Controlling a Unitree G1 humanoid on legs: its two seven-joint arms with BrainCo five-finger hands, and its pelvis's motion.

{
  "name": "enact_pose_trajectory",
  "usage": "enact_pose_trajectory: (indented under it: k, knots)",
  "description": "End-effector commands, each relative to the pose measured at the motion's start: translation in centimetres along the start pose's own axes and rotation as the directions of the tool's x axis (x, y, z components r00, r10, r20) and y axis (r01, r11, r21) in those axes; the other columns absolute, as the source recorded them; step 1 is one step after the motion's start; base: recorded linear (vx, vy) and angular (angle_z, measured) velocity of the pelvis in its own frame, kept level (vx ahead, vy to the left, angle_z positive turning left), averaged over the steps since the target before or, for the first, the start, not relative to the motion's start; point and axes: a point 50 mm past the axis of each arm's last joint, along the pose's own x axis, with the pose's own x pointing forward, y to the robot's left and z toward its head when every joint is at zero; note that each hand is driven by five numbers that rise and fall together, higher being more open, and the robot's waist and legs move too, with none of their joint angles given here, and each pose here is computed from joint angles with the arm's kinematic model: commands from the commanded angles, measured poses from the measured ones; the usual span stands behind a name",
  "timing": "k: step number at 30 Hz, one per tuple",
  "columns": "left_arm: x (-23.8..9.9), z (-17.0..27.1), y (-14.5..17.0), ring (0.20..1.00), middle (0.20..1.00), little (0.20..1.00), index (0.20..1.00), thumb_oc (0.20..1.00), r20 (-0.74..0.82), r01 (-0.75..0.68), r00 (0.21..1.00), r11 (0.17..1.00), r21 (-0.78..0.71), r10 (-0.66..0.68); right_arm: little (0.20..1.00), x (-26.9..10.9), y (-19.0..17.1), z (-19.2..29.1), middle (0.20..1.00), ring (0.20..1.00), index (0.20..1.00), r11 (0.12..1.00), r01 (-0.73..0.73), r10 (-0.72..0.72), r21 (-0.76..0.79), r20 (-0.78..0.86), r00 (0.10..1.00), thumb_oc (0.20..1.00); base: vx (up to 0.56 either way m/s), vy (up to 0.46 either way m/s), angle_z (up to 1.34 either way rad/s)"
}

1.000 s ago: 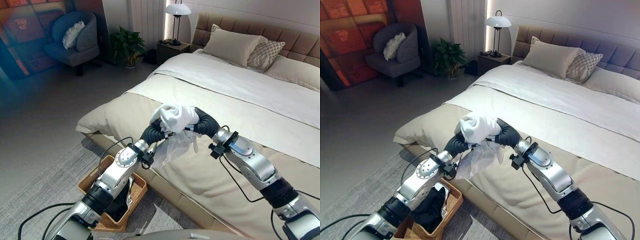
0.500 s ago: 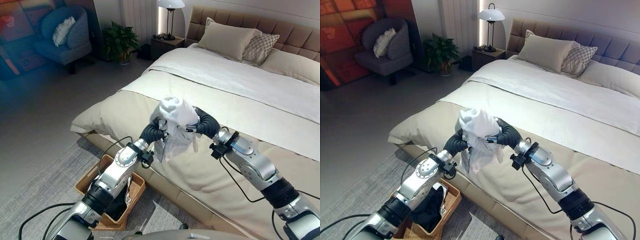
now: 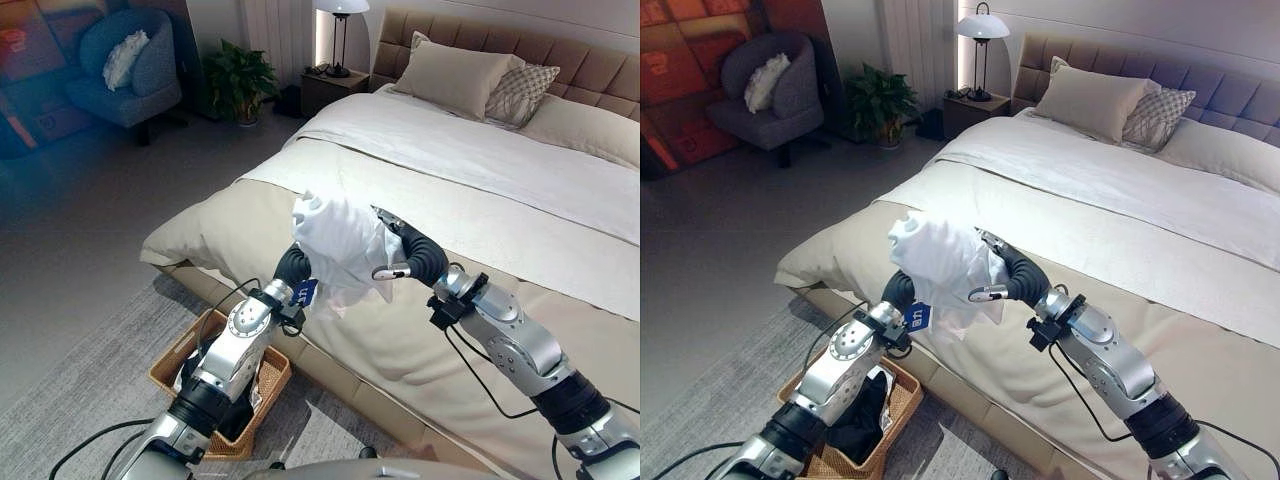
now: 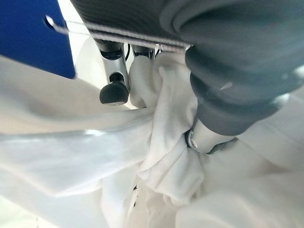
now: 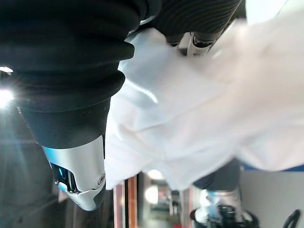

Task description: Pick up clothes into the bucket

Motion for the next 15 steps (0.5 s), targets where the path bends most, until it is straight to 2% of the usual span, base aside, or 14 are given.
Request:
enact_pose_trajectory:
  k: [1,5,9,13,15]
  knots:
    - [-0.2,3.4,3.2,0.200,0.200,0.200,0.200,0.200,0.196,-0.150,0.970,0.989,0.012,0.145,1.000,-0.8,-0.1,1.7,1.000,1.000,1.000,0.999,0.040,-0.042,0.017,0.138,0.990,1.000,0.00,0.000,0.00]
    - [-2.1,4.3,6.1,0.200,0.200,0.200,0.200,0.200,0.246,-0.292,0.928,0.956,0.018,0.279,1.000,-2.9,-1.3,0.0,1.000,1.000,1.000,0.977,0.200,-0.208,0.076,0.124,0.970,1.000,0.00,0.000,0.00]
    - [-4.6,5.1,9.3,0.200,0.200,0.200,0.200,0.200,0.290,-0.464,0.851,0.886,0.026,0.437,1.000,-5.9,-2.8,-2.5,1.000,1.000,1.000,0.903,0.409,-0.419,0.130,0.068,0.905,1.000,0.01,0.007,-0.02]
    - [-7.0,5.9,12.1,0.200,0.200,0.200,0.200,0.200,0.330,-0.594,0.767,0.803,0.043,0.550,1.000,-8.7,-3.8,-5.9,1.000,1.000,1.000,0.799,0.593,-0.591,0.095,-0.059,0.805,1.000,0.00,0.000,0.00]
    - [-7.9,6.3,13.2,0.200,0.200,0.200,0.200,0.200,0.339,-0.642,0.733,0.764,0.058,0.590,1.000,-9.9,-4.0,-7.5,1.000,1.000,1.000,0.768,0.639,-0.630,0.030,-0.136,0.764,1.000,0.00,0.000,0.00]
